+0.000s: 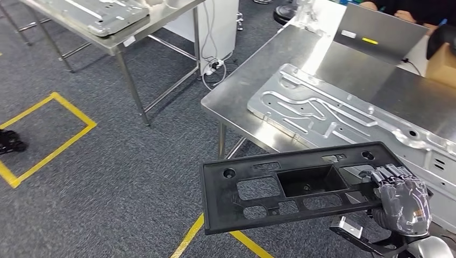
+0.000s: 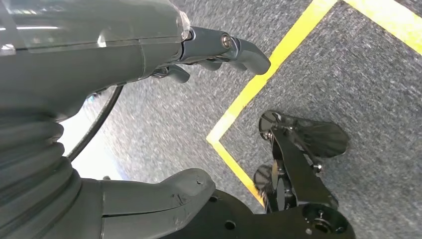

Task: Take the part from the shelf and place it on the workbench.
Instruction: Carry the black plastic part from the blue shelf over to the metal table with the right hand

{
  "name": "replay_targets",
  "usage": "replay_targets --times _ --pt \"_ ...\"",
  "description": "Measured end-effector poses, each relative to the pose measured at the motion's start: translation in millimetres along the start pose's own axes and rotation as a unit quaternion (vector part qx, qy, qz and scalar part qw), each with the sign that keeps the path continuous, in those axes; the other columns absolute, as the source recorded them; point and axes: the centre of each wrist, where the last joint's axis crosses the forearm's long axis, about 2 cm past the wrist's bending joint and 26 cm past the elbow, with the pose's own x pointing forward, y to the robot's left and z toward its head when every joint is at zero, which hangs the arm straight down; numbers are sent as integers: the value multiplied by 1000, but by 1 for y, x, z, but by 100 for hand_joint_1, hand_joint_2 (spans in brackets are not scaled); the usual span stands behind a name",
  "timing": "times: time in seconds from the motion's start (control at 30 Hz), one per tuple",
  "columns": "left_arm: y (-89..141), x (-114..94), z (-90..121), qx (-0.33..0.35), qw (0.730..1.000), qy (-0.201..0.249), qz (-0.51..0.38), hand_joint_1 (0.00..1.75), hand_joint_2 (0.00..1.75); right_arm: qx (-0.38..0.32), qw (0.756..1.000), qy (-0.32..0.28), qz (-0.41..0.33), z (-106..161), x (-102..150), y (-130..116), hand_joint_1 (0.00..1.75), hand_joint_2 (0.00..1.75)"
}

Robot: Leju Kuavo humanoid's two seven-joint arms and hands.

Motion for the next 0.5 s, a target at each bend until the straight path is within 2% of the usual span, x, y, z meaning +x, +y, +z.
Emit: replay_targets --times 0.5 --pt "-1 2 0 -2 1000 -1 -6 0 175 4 1000 7 9 -4 -6 1 175 175"
